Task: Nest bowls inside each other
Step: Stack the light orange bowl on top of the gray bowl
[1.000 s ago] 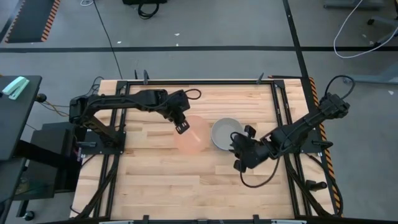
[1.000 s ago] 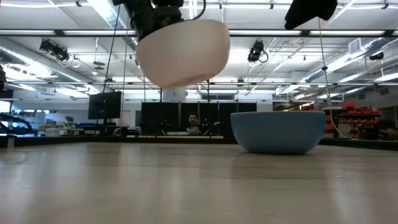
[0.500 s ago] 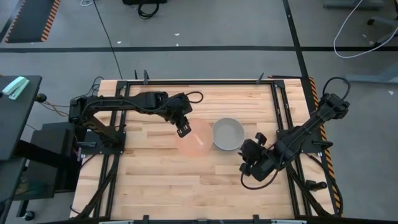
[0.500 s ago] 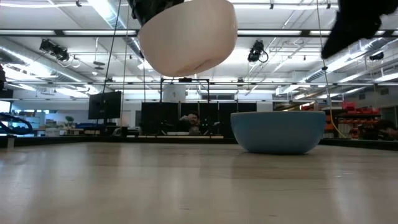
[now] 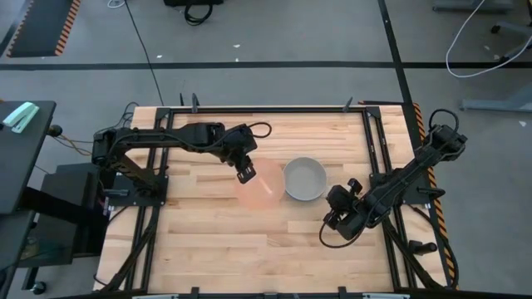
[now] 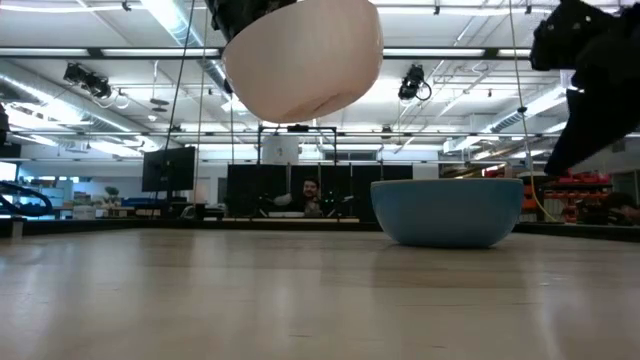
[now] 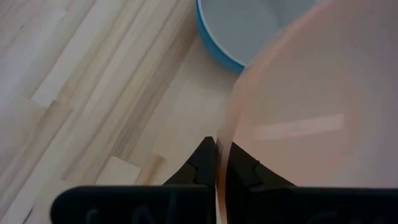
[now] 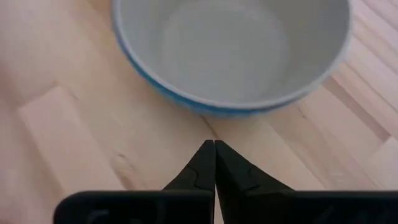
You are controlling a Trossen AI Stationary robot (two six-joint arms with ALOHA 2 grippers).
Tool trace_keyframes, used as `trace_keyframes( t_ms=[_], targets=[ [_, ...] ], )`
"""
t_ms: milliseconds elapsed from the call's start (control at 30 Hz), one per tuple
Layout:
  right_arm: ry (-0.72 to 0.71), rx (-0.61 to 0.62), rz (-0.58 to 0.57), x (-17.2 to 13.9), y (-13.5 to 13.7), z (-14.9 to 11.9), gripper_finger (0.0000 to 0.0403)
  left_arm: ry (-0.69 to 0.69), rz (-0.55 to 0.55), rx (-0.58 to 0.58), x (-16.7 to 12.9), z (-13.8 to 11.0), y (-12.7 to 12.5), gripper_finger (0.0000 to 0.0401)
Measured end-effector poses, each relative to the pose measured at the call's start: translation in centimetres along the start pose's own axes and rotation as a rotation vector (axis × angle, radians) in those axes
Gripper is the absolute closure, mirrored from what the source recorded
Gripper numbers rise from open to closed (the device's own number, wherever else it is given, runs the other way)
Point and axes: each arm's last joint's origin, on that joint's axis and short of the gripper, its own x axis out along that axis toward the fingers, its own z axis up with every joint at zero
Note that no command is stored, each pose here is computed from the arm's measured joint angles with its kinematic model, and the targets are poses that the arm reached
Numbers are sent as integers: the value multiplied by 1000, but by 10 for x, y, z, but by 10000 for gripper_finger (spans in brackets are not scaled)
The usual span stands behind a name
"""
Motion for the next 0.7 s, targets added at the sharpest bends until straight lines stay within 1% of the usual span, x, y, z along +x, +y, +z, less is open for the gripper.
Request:
trace_keyframes(
  t_ms=[233,400,533,700],
  targets=[
    [14,35,-92,16,-18,-13,400,1,-3,5,0,-1,-2,390],
    [28,94,-175,35,-35,-17,400,1,-3,4,0,-1,-2,391],
    [27,110,-178,50,-41,-9,401,1,-2,4,0,-1,-1,391],
    [-1,105,-143,65,-41,11,402,3,-1,4,0,-1,-1,390]
  ],
)
